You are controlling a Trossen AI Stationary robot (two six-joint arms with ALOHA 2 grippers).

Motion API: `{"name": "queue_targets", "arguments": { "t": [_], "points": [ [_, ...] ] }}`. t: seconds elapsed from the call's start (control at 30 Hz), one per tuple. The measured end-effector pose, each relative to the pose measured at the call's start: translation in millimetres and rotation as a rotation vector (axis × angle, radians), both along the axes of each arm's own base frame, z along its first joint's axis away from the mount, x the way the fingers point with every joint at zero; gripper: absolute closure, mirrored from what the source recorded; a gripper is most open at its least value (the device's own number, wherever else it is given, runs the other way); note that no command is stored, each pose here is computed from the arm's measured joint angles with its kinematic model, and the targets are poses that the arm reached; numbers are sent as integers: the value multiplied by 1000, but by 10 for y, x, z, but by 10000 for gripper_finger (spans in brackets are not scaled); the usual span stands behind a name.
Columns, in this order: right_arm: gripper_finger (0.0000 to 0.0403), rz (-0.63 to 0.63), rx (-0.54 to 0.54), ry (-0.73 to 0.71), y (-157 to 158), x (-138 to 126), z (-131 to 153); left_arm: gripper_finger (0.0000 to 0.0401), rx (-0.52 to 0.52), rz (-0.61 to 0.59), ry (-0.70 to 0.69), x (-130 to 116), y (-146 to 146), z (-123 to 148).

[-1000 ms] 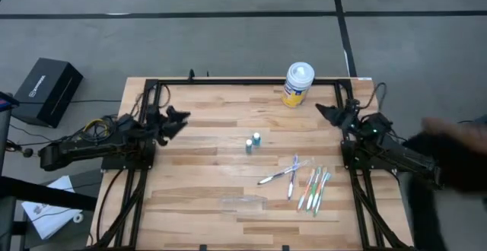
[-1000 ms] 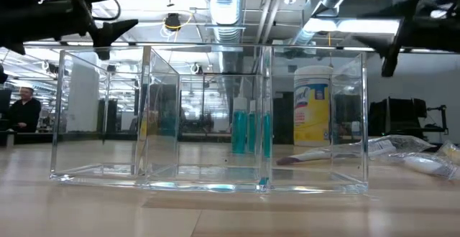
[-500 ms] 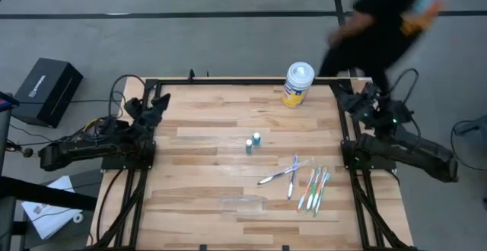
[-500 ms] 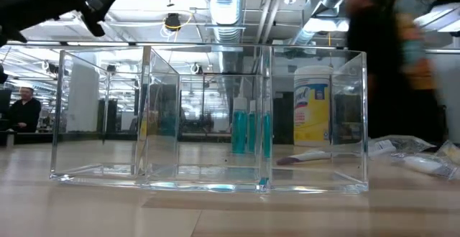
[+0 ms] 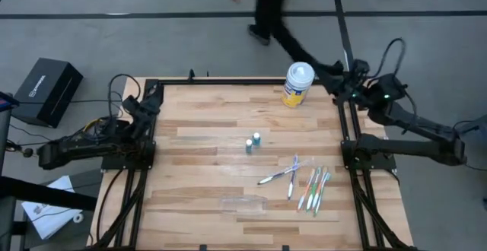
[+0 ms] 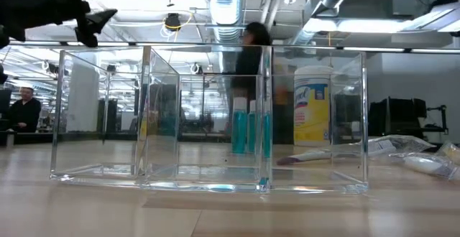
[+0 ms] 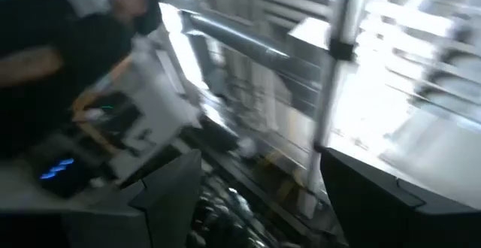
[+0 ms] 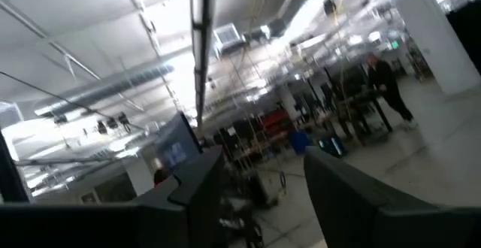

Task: Pick & Place toothbrushing station
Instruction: Put the bottom mouthwash into the transparent organizer

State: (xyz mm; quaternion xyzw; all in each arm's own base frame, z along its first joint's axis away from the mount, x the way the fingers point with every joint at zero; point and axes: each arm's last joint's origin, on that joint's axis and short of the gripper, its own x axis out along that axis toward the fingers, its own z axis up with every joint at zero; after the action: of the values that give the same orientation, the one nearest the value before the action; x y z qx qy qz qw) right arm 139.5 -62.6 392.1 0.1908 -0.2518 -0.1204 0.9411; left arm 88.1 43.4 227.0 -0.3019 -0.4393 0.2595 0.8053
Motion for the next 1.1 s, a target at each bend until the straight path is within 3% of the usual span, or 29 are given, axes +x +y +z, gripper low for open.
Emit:
{"name": "queue_targets", "arguments": {
  "t": [0.13, 0.23, 0.37, 0.47, 0.53, 0.67, 0.77, 0.9, 1.1],
  "points": [
    [225, -3, 7, 13, -53, 112, 110, 132, -43, 35, 37, 49, 28, -44],
    [227, -6, 29, 53, -93, 195, 166, 132, -13, -16, 77, 94, 26, -62],
    [227, -3, 61, 102, -140, 296, 229, 132, 59, -176, 103, 148, -5, -57],
    [227, -11, 65, 159, -203, 431, 202, 141, 134, -308, 151, 243, -21, 90],
    [228, -29, 22, 182, -243, 513, 231, 155, 154, -382, 276, 368, -9, 223],
    [228, -83, -31, 205, -371, 599, 314, 191, 102, -517, 736, 690, 51, 479],
    [228, -94, -29, 245, -502, 583, 366, 208, 118, -592, 1033, 934, 110, 662],
    [228, -53, -23, 310, -615, 494, 412, 209, 139, -650, 1234, 1305, 213, 879],
    [228, -26, -36, 324, -684, 384, 442, 184, 112, -770, 1509, 1923, 286, 815]
  ]
}}
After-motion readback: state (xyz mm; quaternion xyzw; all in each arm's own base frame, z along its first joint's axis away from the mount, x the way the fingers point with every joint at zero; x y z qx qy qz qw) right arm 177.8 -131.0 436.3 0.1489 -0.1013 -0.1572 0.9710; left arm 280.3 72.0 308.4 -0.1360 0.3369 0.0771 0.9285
